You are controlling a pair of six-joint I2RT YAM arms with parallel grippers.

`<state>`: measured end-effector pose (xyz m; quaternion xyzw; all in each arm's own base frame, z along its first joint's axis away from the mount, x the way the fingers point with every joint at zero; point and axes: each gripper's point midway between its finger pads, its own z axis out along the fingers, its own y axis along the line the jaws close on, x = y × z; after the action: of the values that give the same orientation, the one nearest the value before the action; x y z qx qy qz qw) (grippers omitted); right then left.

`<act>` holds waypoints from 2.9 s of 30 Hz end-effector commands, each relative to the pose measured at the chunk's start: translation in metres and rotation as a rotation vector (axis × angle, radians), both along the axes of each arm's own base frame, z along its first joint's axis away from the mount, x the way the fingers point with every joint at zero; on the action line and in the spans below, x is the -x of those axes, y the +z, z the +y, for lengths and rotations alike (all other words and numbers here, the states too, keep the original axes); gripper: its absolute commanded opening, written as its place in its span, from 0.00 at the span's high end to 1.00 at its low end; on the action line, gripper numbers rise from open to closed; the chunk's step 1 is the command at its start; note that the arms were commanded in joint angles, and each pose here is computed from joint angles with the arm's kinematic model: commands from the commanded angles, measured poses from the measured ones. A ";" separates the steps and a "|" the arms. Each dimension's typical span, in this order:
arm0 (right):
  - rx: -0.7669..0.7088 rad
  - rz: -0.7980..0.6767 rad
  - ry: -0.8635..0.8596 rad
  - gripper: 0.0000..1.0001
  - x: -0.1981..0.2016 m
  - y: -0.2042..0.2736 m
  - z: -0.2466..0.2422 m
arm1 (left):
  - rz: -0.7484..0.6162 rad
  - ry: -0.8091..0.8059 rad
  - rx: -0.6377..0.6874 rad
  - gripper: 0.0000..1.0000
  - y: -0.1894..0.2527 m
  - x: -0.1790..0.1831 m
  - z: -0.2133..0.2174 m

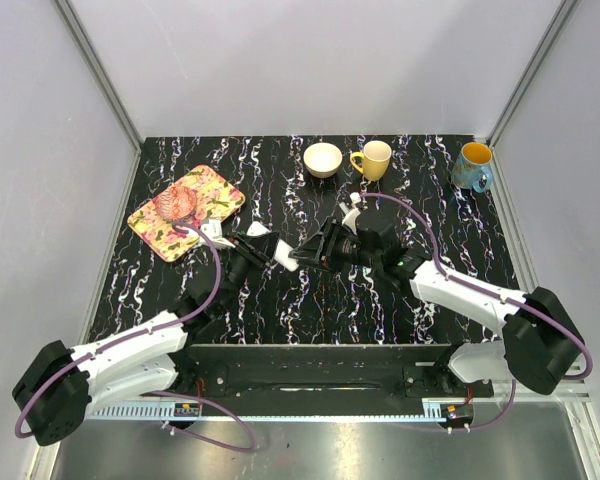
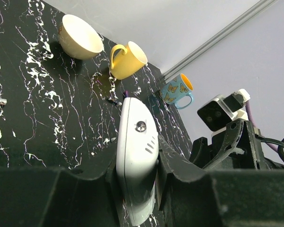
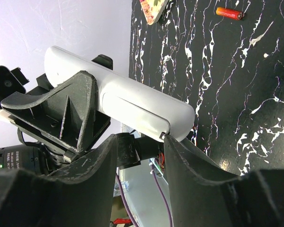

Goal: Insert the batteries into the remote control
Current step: Remove the battery cover from the remote control.

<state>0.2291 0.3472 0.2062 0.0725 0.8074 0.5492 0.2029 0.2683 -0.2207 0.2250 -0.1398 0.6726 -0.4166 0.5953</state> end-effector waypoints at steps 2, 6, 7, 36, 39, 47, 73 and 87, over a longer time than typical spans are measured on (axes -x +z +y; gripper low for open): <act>-0.097 -0.109 0.006 0.51 -0.003 0.049 0.005 | -0.033 -0.009 0.027 1.00 0.023 0.000 -0.005; -0.097 -0.109 0.006 0.50 -0.002 0.049 0.004 | -0.025 -0.003 0.023 1.00 0.021 -0.001 -0.005; -0.096 -0.106 0.005 0.50 -0.002 0.048 0.004 | -0.028 -0.001 0.024 1.00 0.023 -0.002 -0.004; -0.026 0.022 -0.037 0.50 -0.007 -0.046 -0.010 | 0.059 -0.003 0.038 1.00 -0.029 -0.013 -0.019; -0.021 0.032 -0.039 0.49 -0.012 -0.054 -0.012 | 0.055 0.000 0.040 1.00 -0.032 -0.016 -0.021; 0.001 0.062 -0.057 0.49 -0.024 -0.074 -0.020 | 0.040 0.013 0.063 1.00 -0.037 -0.026 -0.024; 0.076 0.108 -0.094 0.49 -0.029 -0.115 -0.041 | 0.079 0.096 0.026 1.00 -0.056 -0.050 -0.007; 0.111 0.170 -0.111 0.50 -0.032 -0.155 -0.050 | 0.108 0.155 0.011 1.00 -0.075 -0.074 0.006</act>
<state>0.2531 0.2957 0.0491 0.1628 0.8541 0.4704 0.1508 0.3248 -0.2137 0.1111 -0.1984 0.7373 -0.3280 0.5562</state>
